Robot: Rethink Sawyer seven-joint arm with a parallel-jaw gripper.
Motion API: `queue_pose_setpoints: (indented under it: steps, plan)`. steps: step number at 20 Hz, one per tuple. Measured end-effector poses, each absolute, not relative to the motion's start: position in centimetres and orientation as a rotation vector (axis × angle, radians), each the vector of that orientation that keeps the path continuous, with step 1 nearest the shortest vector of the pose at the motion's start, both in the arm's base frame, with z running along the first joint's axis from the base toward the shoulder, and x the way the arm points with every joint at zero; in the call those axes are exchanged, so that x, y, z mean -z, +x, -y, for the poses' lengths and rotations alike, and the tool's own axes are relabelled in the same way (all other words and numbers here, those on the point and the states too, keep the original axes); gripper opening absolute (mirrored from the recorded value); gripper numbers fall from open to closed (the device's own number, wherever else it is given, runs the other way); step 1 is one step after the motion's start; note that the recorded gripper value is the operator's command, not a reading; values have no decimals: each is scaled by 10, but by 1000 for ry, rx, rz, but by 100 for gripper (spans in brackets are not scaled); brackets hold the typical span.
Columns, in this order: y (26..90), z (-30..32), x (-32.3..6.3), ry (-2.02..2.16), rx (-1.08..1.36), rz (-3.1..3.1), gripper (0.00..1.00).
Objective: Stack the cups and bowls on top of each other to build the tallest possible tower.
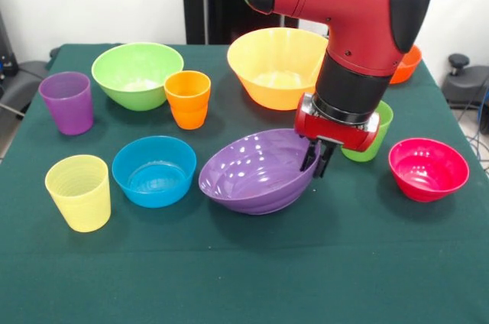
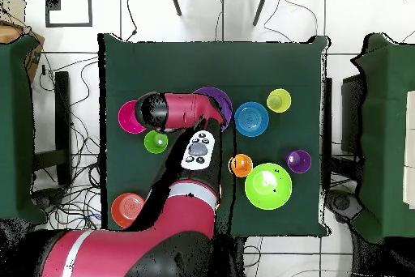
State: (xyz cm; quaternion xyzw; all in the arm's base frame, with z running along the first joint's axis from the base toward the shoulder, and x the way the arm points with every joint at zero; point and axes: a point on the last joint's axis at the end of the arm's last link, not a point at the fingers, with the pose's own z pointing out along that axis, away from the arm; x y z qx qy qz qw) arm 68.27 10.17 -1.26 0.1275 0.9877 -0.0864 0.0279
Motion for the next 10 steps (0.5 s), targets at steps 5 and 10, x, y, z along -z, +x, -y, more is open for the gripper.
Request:
queue_pose_setpoints:
  steps: [5,10]
  plan:
    - [682,-102,12,394,265,-3051,0]
    - [680,-106,8,396,251,-3053,0]
